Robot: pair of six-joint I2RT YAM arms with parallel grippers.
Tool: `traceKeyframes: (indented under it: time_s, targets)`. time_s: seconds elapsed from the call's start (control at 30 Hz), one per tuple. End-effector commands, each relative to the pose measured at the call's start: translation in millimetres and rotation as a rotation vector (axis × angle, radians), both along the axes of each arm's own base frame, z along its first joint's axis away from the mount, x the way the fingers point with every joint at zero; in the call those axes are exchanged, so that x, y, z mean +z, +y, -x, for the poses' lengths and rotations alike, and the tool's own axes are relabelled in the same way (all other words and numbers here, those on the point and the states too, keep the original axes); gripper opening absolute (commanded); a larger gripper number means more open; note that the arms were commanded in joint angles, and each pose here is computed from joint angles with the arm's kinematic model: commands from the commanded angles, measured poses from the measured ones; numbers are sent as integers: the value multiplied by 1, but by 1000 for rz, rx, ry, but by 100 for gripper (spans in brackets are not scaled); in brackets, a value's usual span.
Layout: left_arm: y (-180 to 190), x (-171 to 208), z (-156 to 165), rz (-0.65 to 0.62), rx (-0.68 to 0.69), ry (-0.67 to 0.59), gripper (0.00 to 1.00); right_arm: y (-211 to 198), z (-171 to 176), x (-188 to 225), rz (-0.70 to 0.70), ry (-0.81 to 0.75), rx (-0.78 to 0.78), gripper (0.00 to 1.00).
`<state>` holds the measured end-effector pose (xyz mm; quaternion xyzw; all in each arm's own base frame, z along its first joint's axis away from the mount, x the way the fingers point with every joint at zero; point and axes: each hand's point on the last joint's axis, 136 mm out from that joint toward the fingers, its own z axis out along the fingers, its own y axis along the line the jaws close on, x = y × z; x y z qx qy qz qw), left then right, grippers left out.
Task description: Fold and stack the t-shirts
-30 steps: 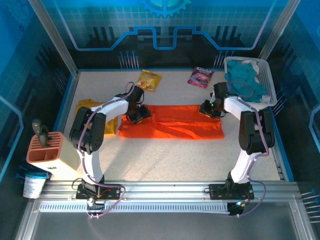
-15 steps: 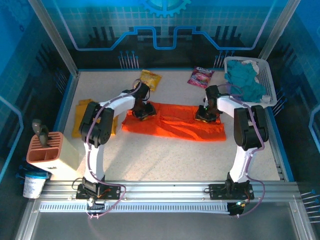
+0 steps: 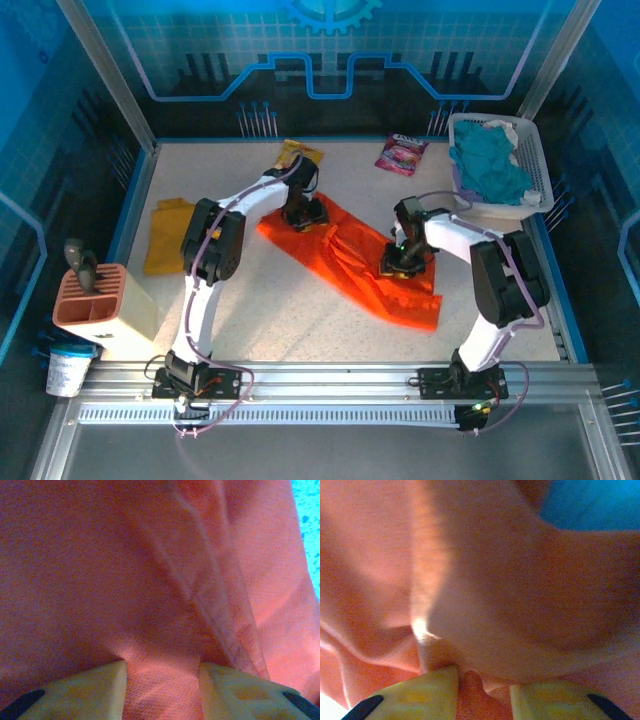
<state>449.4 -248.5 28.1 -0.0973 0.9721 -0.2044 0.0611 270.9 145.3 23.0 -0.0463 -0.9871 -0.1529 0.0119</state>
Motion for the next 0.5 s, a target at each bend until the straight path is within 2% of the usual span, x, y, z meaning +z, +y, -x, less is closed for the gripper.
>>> traceKeyframes:
  time_s: [0.0,0.23,0.47]
  targets:
    - [-18,-5,7,8,-74,43,43,28,32,12,-69,37,-6,33]
    - [-48,4,-11,60,-95,17,43,77,61,14,-208,-6,-113,33]
    - [-88,16,-9,140,-157,19,43,128,80,16,-282,-2,-75,33]
